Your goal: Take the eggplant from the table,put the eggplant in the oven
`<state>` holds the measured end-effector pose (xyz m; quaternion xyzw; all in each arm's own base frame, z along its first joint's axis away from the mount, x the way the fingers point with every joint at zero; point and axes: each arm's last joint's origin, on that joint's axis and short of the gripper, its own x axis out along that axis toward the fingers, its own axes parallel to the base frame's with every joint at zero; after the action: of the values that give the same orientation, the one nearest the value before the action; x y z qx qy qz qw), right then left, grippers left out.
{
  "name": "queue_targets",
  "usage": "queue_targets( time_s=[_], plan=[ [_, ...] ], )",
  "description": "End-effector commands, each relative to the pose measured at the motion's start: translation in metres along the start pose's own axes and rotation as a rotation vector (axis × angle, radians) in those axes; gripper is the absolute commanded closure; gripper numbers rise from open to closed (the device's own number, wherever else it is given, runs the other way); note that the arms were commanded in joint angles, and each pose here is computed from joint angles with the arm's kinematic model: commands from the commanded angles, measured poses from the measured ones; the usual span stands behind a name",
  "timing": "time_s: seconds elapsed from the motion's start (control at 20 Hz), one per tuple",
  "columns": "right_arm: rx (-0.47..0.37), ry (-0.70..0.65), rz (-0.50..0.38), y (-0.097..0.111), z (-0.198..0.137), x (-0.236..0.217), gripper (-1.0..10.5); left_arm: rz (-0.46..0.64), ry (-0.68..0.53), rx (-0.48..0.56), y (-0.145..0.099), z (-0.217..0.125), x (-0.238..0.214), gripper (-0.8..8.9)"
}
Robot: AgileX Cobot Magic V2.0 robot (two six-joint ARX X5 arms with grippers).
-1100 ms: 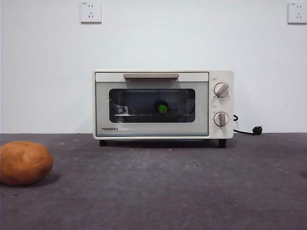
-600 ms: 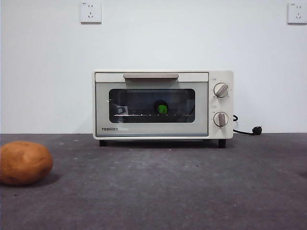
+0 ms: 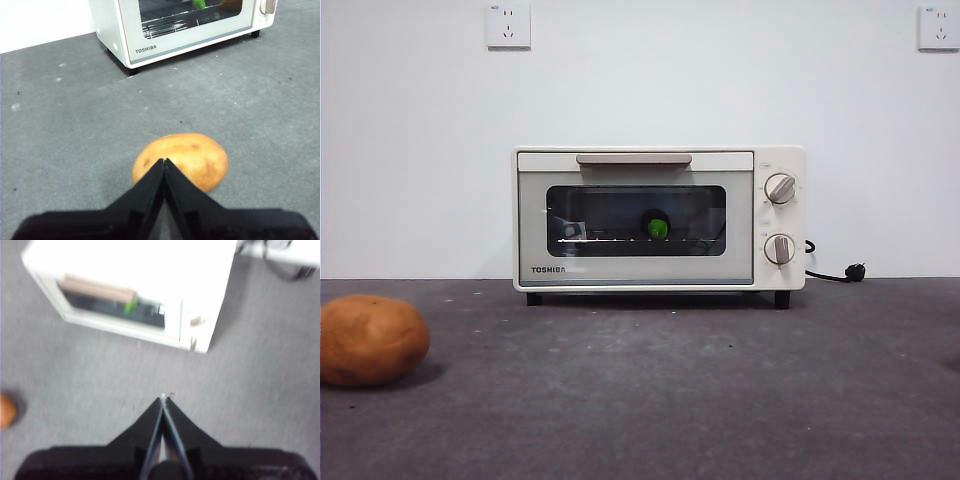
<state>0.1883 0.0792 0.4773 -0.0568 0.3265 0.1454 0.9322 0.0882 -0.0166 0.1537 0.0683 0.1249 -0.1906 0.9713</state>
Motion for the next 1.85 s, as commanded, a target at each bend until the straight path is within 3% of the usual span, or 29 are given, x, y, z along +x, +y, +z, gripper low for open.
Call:
queue_targets(
  time_s=[0.05, 0.5, 1.25, 1.6, 1.85],
  plan=[
    [0.014, -0.060, -0.025, -0.008, -0.003, -0.020, 9.5, -0.003, 0.000, -0.007, 0.000, -0.002, 0.001, 8.17],
    [0.080, -0.223, -0.104, -0.024, -0.039, -0.100, 9.5, -0.003, 0.000, -0.007, 0.000, -0.002, 0.001, 8.18],
    [0.088, -0.472, -0.101, -0.019, -0.117, -0.196, 9.5, -0.003, 0.001, -0.007, 0.000, -0.002, 0.001, 8.17],
    [0.095, -0.627, -0.107, -0.018, -0.156, -0.183, 9.5, -0.003, 0.000, -0.007, 0.000, -0.002, 0.001, 8.18],
    [0.123, -0.744, -0.187, -0.019, -0.181, -0.136, 9.5, -0.003, 0.000, -0.007, 0.000, -0.002, 0.001, 8.18]
  ],
)
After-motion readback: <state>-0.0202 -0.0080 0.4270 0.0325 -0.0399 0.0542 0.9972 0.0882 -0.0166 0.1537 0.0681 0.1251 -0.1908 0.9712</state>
